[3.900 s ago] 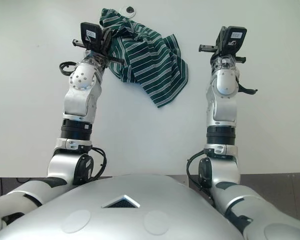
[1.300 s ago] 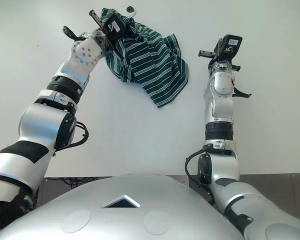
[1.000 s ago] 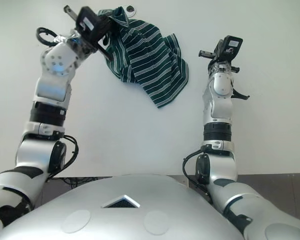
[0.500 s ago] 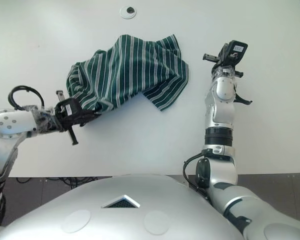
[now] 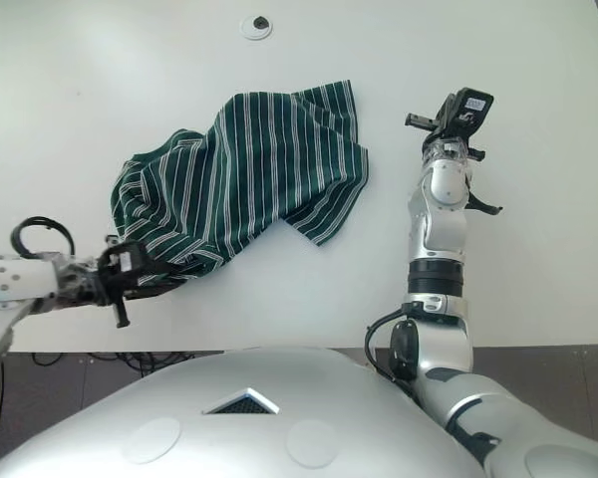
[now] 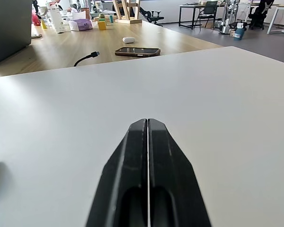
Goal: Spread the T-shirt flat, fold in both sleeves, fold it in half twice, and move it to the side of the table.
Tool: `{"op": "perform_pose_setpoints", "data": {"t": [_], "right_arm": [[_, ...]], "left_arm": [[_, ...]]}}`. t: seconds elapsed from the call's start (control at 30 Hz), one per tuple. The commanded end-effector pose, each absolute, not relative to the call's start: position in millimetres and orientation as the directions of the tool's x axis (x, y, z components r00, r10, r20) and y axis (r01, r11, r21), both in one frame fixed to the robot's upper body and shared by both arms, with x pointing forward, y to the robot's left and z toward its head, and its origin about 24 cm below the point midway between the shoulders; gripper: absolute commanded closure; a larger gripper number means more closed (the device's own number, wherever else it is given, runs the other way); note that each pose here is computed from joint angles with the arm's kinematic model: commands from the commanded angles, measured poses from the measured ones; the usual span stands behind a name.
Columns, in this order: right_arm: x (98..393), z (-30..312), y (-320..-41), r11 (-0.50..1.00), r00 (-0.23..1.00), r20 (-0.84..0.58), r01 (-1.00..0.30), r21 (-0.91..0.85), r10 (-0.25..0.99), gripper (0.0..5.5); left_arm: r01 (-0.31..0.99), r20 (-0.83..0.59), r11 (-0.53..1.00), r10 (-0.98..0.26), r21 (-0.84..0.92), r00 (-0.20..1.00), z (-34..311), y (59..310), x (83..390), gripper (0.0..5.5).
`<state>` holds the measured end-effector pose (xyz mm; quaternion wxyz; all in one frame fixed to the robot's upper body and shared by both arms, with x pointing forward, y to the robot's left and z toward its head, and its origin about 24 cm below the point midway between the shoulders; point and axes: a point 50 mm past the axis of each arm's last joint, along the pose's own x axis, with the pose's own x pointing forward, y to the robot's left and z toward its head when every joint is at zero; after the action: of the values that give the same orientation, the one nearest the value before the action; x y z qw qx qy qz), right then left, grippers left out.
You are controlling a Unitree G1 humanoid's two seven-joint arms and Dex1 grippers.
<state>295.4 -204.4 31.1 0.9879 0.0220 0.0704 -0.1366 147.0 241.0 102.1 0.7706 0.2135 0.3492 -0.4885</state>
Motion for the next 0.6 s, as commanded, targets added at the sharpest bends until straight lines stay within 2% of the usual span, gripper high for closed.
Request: {"op": "perform_pose_setpoints", "data": {"t": [0.03, 0.1, 0.13, 0.2, 0.27, 0.43, 0.6], "right_arm": [[294, 29, -202, 0.961, 0.951, -0.159, 0.274, 0.032, -0.266, 5.50], [295, 29, -200, 0.962, 0.951, -0.161, 0.271, 0.033, -0.262, 5.50], [295, 28, -199, 0.963, 0.952, -0.162, 0.268, 0.034, -0.260, 5.50], [297, 29, -197, 0.965, 0.954, -0.164, 0.259, 0.035, -0.250, 5.50], [299, 29, -196, 0.967, 0.956, -0.165, 0.251, 0.034, -0.242, 5.50], [301, 30, -195, 0.972, 0.960, -0.164, 0.234, 0.028, -0.227, 5.50], [302, 30, -193, 0.974, 0.962, -0.167, 0.225, 0.027, -0.218, 5.50]], "left_arm": [[0.846, -0.630, 0.532, -0.649, 0.025, 0.427, 138, 260, 169, 4.49], [0.754, -0.588, 0.656, -0.608, 0.006, 0.533, 138, 273, 188, 4.23], [0.695, -0.595, 0.719, -0.558, 0.001, 0.578, 130, 279, 198, 4.01], [0.599, -0.629, 0.801, -0.473, -0.014, 0.618, 109, 283, 211, 3.98], [0.541, -0.650, 0.840, -0.432, -0.039, 0.625, 91, 282, 220, 3.98], [0.372, -0.675, 0.928, -0.270, 0.008, 0.686, 62, 300, 237, 3.31], [0.331, -0.678, 0.944, -0.240, 0.006, 0.695, 51, 306, 241, 3.31]]}}
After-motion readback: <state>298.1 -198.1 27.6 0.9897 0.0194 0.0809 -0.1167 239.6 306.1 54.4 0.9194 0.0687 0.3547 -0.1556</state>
